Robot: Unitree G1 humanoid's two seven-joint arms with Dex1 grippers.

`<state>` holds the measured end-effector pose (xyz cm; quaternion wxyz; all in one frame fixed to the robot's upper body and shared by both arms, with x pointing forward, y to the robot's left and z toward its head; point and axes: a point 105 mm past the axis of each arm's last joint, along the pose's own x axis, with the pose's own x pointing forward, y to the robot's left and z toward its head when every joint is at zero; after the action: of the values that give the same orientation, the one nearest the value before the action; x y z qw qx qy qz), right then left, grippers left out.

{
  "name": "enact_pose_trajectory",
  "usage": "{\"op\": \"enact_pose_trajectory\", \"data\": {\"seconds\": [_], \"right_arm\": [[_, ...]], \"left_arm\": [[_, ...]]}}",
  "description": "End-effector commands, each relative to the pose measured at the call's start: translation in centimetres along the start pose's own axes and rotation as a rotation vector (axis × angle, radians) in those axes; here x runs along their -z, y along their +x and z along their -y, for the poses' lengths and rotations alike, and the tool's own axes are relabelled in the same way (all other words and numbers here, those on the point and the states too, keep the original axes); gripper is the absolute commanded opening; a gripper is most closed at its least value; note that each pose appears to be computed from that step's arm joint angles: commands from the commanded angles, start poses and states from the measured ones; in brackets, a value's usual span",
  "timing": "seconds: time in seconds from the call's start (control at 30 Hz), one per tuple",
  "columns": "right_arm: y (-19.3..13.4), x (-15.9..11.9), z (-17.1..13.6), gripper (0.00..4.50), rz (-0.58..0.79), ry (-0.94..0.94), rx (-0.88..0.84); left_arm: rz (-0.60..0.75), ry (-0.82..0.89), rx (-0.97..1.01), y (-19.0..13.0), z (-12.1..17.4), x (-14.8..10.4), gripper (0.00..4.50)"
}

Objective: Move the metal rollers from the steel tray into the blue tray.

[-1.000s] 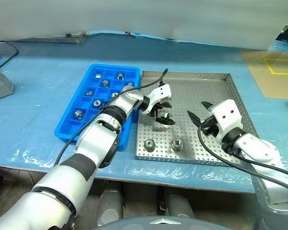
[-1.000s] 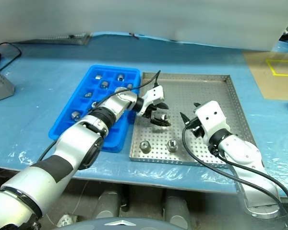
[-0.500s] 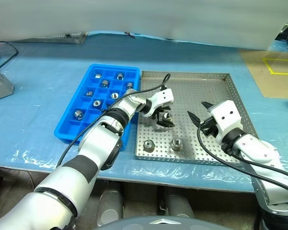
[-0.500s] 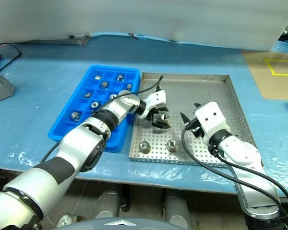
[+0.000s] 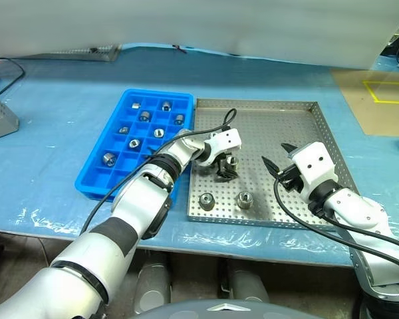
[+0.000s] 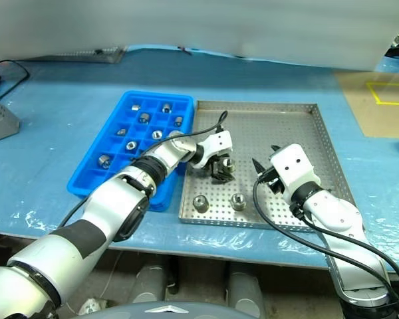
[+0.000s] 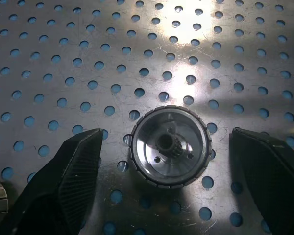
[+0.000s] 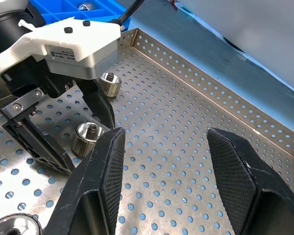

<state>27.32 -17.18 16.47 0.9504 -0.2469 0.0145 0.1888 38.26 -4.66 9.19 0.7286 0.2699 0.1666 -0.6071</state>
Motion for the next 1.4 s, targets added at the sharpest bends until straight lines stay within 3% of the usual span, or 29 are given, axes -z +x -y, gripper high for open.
{"op": "enact_pose_trajectory", "data": {"seconds": [0.03, 0.1, 0.2, 0.33, 0.6, 0.8, 1.13, 1.4], "right_arm": [[-0.2, -0.7, 0.4, 2.72, 0.028, -0.036, 0.021], [-0.1, -0.8, 0.3, 2.72, 0.031, -0.033, 0.019], [0.0, -0.8, 0.3, 2.72, 0.034, -0.032, 0.017], [0.1, -0.9, 0.2, 2.72, 0.038, -0.03, 0.01], [0.4, -1.2, -0.2, 2.72, 0.055, -0.02, -0.009], [0.9, -2.2, -0.3, 2.72, 0.102, 0.033, -0.049], [4.0, -3.9, -2.5, 2.72, 0.165, 0.032, -0.252], [6.1, -5.2, -4.6, 2.72, 0.227, 0.031, -0.438]], "left_arm": [[0.027, 0.013, 0.008, 0.0, 0.1, -0.7, 3.52], [0.03, 0.014, 0.007, 0.0, 0.0, -0.7, 2.91], [0.05, 0.023, 0.039, -0.2, 0.3, -1.0, 2.91], [0.062, 0.023, 0.041, -0.4, 0.1, -1.2, 1.76], [0.258, 0.013, 0.154, -2.3, 0.4, -4.2, 1.76], [0.288, 0.022, 0.087, -4.8, -1.6, -4.5, 1.76], [0.309, -0.039, -0.087, -12.8, -5.5, -1.1, 1.76], [0.321, -0.132, -0.202, -18.3, -4.3, 2.4, 1.76]]}}
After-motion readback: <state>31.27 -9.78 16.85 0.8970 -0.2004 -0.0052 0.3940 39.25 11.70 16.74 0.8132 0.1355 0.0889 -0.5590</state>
